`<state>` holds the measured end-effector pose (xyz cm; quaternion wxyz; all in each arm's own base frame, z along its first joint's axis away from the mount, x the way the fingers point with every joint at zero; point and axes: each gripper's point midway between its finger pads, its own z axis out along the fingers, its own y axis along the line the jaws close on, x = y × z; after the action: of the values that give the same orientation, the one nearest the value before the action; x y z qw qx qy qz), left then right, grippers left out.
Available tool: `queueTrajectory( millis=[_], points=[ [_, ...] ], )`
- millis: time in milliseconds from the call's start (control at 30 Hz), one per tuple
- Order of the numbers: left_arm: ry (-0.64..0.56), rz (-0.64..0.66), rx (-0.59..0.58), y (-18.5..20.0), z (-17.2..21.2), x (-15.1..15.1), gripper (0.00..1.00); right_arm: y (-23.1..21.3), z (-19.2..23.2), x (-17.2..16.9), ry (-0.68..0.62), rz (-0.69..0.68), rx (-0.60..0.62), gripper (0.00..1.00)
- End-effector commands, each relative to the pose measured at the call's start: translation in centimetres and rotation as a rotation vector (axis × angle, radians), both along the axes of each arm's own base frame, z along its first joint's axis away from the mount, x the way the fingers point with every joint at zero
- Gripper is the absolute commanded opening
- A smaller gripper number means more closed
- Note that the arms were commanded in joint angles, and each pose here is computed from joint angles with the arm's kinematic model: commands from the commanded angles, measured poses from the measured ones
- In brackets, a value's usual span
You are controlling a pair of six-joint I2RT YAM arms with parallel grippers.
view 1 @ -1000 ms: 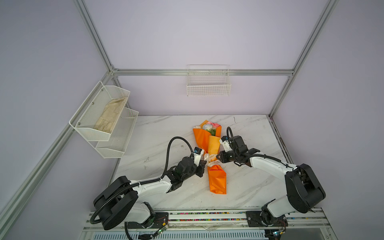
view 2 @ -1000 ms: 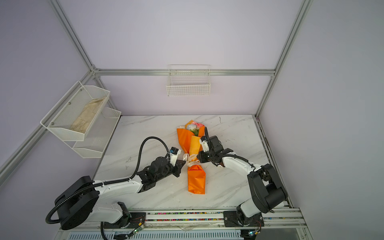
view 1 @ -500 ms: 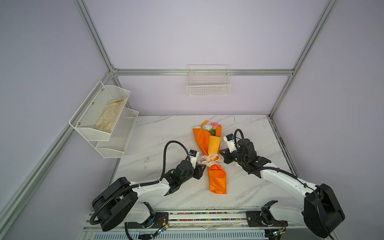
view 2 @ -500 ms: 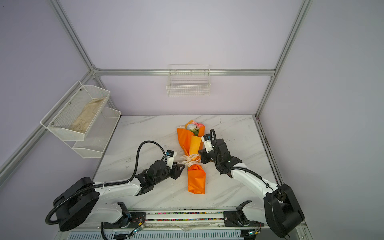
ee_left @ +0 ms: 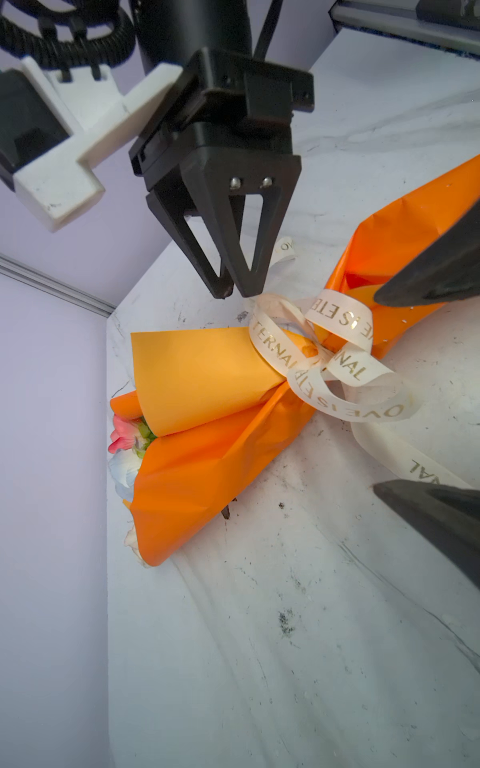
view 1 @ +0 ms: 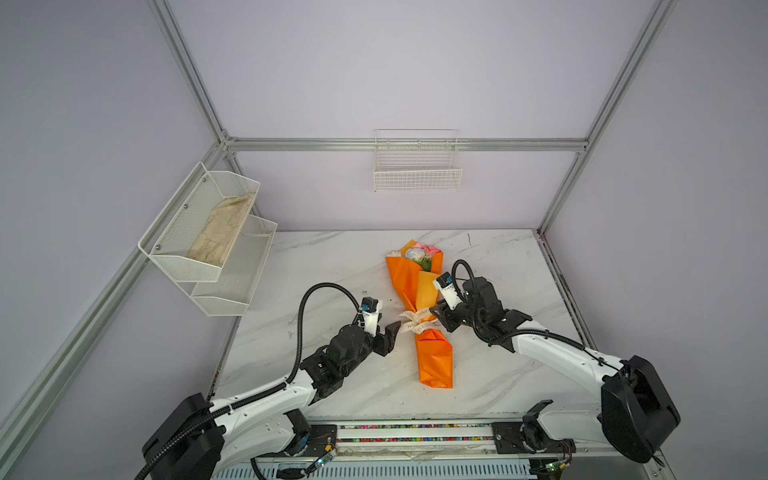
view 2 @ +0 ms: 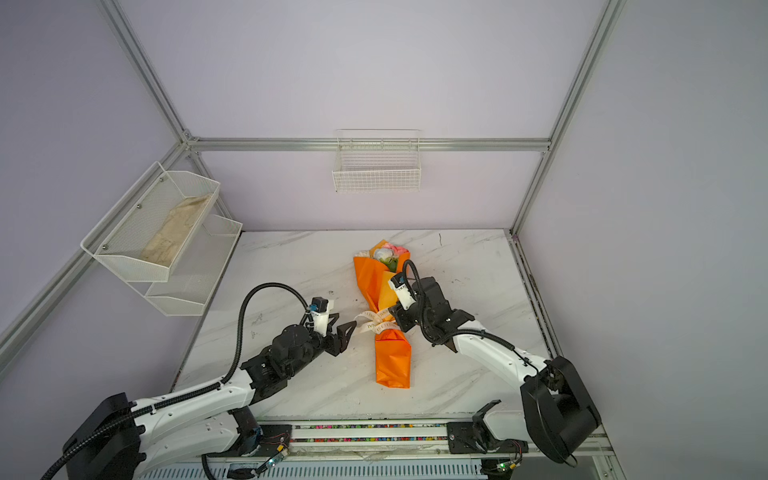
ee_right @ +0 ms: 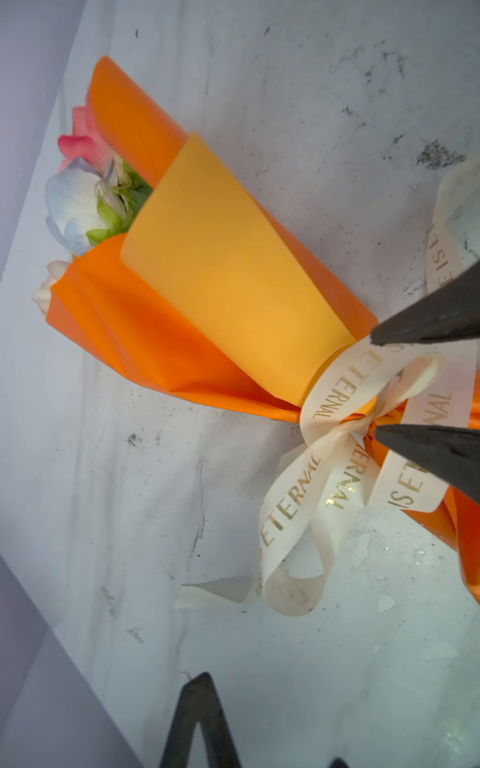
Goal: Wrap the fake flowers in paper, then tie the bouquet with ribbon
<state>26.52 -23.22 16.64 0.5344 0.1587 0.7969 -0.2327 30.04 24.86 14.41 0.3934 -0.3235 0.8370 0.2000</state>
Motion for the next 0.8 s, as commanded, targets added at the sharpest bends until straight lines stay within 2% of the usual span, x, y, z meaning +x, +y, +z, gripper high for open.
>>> queueTrajectory(
  millis=[0,67,200,500,667,767],
  points=[
    [-0.078,-0.039,0.113,-0.9,2.5,1.3,0.65,0.1,-0.9,-0.5,-0.046,0.080,-0.129,0.37],
    [-0.091,-0.073,0.130,-1.6,3.1,1.8,0.65,-0.2,-0.7,0.7,-0.084,0.024,-0.148,0.38],
    [-0.101,-0.140,0.148,-2.9,3.7,2.6,0.65,-0.1,0.0,1.3,-0.128,0.024,-0.157,0.38],
    [-0.109,-0.325,0.223,-6.5,4.3,4.0,0.64,-0.3,-2.1,1.1,-0.115,0.046,-0.203,0.35],
    [-0.101,-0.394,0.236,-7.9,4.0,4.7,0.64,-0.3,-2.1,0.6,-0.129,0.072,-0.200,0.10],
    [-0.076,-0.425,0.226,-8.3,2.9,5.4,0.64,-0.4,-0.9,0.3,-0.178,0.085,-0.173,0.03]
  ],
)
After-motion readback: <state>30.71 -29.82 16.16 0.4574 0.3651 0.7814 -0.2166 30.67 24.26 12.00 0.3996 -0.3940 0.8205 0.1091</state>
